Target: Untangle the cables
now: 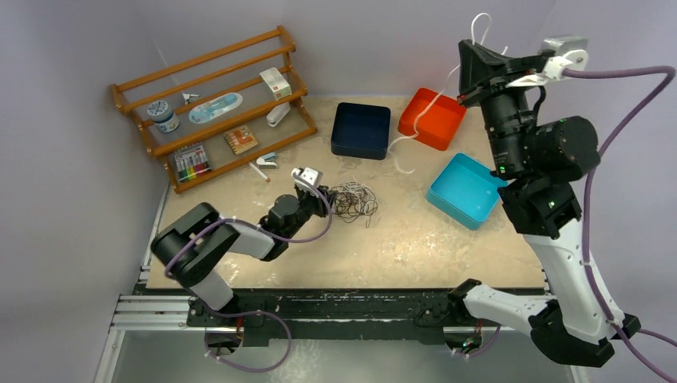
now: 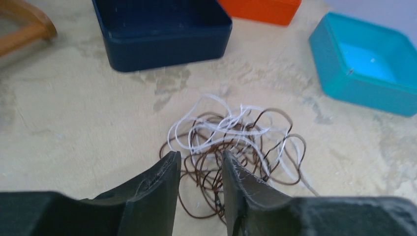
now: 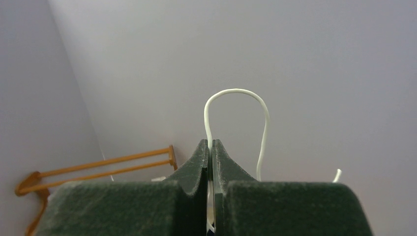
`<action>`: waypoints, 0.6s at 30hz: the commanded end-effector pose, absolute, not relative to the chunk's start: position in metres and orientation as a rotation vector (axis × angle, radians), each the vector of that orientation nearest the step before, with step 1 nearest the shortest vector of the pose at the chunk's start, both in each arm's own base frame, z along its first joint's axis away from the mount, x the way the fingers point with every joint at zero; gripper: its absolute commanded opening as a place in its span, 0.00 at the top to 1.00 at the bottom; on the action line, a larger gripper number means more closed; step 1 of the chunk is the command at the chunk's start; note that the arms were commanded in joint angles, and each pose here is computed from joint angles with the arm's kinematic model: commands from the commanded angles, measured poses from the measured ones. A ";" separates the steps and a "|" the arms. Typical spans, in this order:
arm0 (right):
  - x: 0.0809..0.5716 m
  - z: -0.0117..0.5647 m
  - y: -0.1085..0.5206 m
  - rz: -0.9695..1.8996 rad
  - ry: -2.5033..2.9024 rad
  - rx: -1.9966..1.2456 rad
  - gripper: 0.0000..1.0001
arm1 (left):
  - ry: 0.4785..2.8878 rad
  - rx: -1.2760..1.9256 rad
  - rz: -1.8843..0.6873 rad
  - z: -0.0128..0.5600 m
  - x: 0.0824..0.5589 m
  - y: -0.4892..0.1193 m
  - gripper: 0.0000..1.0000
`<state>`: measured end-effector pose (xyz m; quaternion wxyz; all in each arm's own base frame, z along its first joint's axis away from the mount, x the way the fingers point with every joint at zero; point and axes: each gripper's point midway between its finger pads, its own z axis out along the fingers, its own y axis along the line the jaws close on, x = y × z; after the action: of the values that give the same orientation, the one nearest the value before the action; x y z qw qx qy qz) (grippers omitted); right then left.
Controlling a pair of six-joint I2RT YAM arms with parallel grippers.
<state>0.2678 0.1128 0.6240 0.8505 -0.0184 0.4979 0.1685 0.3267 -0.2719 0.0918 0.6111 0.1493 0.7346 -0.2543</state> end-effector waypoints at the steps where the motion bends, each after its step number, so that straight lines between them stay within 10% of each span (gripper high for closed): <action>1: 0.281 0.609 0.112 0.300 1.103 -0.036 1.00 | 1.623 0.268 -0.625 0.144 0.331 -0.270 0.61; 10: 0.322 0.564 0.149 0.283 1.253 -0.140 1.00 | 1.748 -0.143 -0.415 0.180 0.344 -0.207 0.24; 18: 0.353 0.571 0.162 0.263 1.234 -0.138 1.00 | 1.873 -0.320 -0.282 0.213 0.356 -0.151 0.22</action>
<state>0.3528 0.1666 0.5277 0.7693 -0.0751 0.6233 0.1189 0.3617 -0.1868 0.2057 0.6023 -0.0881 0.7755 -0.1675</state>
